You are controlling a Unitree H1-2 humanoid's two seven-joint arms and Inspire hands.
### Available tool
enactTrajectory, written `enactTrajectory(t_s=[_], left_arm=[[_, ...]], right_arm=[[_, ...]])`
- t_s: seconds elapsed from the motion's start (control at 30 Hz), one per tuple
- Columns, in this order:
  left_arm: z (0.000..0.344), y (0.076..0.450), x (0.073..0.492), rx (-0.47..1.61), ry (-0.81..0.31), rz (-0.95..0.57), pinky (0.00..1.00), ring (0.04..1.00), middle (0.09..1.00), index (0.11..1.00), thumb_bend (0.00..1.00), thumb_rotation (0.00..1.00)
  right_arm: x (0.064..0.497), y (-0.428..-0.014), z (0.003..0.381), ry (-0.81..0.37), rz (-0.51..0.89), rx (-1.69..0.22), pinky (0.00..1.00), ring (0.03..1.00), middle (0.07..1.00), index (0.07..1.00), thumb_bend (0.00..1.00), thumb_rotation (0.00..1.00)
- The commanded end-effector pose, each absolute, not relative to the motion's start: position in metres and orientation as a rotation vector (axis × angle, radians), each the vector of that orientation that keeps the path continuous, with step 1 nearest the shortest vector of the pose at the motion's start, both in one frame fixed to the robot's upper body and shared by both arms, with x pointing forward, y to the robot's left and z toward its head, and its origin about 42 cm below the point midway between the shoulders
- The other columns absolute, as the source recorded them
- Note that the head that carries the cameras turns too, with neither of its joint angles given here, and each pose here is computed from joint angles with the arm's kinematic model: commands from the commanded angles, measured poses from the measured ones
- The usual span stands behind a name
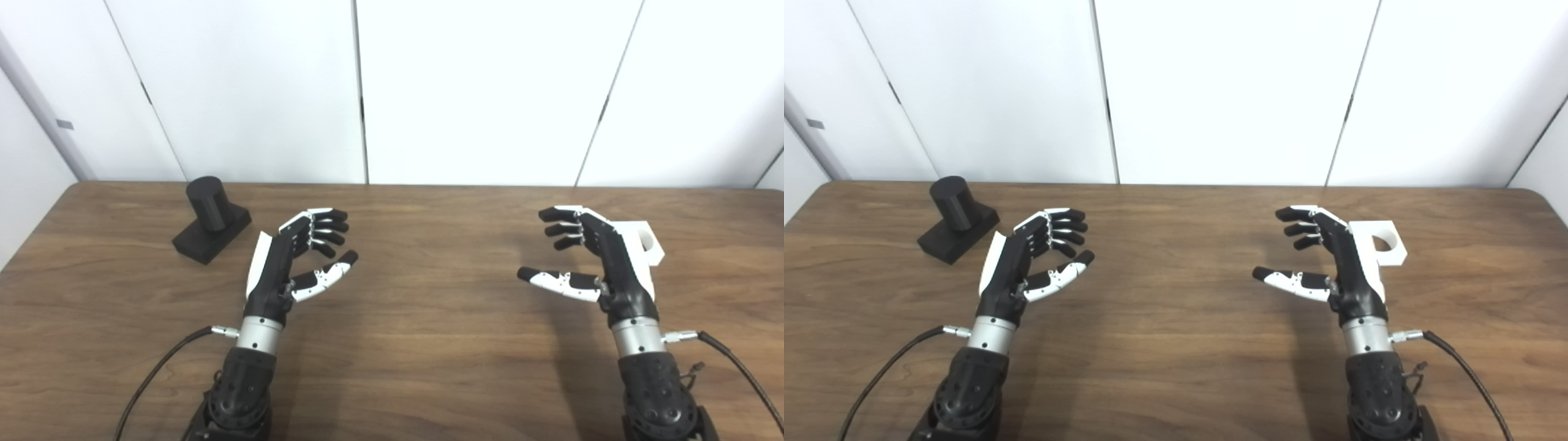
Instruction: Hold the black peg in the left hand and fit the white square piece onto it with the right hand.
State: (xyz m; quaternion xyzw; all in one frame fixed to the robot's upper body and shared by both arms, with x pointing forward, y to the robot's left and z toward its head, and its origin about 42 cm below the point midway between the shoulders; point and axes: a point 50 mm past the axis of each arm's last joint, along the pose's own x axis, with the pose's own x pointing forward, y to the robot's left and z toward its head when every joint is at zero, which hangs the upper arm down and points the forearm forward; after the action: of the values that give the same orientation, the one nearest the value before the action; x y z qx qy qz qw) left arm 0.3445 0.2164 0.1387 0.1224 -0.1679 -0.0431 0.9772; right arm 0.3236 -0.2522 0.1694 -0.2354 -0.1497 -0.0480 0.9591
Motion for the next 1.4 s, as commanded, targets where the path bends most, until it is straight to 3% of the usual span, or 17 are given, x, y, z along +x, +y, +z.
enactTrajectory(t_s=[0.0, 0.47, 1.03, 1.37], left_arm=[[0.157, 0.214, 0.354, 0.241, -0.418, -0.1, 0.5, 0.599, 0.649, 0.667, 0.57, 0.0], [0.155, 0.211, 0.354, 0.258, -0.414, -0.101, 0.49, 0.583, 0.648, 0.67, 0.57, 0.0], [0.131, 0.168, 0.354, 0.216, -0.381, -0.148, 0.51, 0.612, 0.638, 0.66, 0.57, 0.0], [0.126, 0.162, 0.352, 0.215, -0.372, -0.145, 0.48, 0.608, 0.647, 0.658, 0.56, 0.0]], right_arm=[[0.329, -0.253, 0.187, -0.398, -0.098, -0.482, 0.54, 0.641, 0.694, 0.644, 0.66, 0.01], [0.329, -0.256, 0.184, -0.398, -0.095, -0.478, 0.55, 0.637, 0.693, 0.647, 0.66, 0.02], [0.321, -0.276, 0.188, -0.381, -0.112, -0.44, 0.57, 0.651, 0.698, 0.652, 0.61, 0.0], [0.319, -0.272, 0.19, -0.393, -0.101, -0.466, 0.51, 0.597, 0.668, 0.615, 0.62, 0.0]])
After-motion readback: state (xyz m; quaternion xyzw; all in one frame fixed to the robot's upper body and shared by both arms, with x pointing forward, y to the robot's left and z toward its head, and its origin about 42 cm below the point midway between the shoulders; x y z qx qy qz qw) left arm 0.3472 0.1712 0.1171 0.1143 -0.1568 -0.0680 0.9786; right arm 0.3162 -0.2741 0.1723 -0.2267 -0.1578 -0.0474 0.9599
